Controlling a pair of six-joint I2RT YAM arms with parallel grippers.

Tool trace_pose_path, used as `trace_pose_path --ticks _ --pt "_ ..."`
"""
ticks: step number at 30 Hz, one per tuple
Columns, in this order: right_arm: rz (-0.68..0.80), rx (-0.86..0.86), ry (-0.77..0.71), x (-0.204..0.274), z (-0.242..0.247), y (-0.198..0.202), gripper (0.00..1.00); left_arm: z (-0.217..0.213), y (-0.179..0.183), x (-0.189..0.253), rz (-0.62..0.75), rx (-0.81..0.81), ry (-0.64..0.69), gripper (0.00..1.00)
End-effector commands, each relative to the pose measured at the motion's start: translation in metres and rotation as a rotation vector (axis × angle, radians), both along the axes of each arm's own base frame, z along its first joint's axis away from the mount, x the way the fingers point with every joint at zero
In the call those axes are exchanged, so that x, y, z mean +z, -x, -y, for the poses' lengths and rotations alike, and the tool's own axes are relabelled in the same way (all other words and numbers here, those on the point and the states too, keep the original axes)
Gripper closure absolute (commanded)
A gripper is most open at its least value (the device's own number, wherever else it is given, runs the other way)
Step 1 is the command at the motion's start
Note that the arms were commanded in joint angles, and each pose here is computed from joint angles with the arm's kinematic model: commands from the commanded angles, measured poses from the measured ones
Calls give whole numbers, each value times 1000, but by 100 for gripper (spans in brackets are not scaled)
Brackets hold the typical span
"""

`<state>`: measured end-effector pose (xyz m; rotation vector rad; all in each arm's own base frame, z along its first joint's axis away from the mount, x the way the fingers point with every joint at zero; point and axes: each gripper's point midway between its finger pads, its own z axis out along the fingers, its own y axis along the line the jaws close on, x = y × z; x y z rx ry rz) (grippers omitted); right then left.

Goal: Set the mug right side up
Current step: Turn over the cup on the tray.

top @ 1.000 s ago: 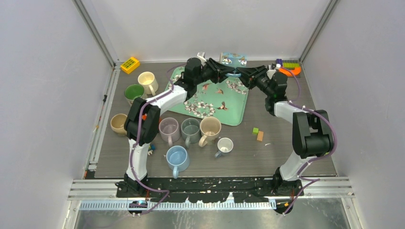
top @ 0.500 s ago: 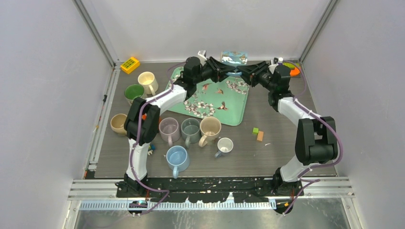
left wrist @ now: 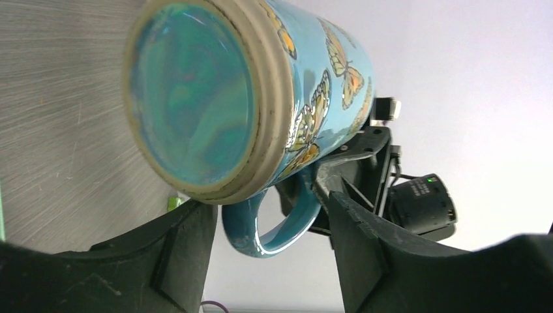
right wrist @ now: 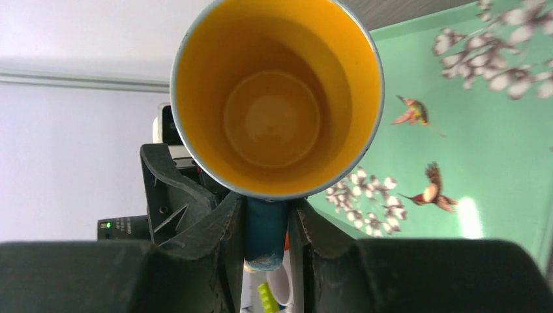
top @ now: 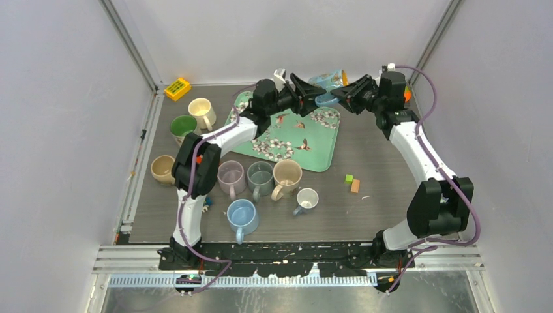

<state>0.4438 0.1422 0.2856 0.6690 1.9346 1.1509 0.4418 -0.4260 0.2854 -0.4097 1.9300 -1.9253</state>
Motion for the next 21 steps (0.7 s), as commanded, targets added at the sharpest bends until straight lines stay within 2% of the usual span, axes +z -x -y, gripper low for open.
trace_pose_path --ticks 1,9,14,18,21 --pt "174 -6 149 63 13 9 99 3 -3 1 35 -10 16 35" --pt "147 -20 360 50 32 2 99 4 1 -31 -20 -35 -55 29" --pt "114 -38 462 34 45 -5 99 1 8 -33 -5 -57 -104 24" --pt "95 -66 528 22 55 -11 99 -7 19 -28 59 -78 -200 18" --pt "84 -103 580 13 66 -15 99 -20 27 -29 122 -81 -338 13"
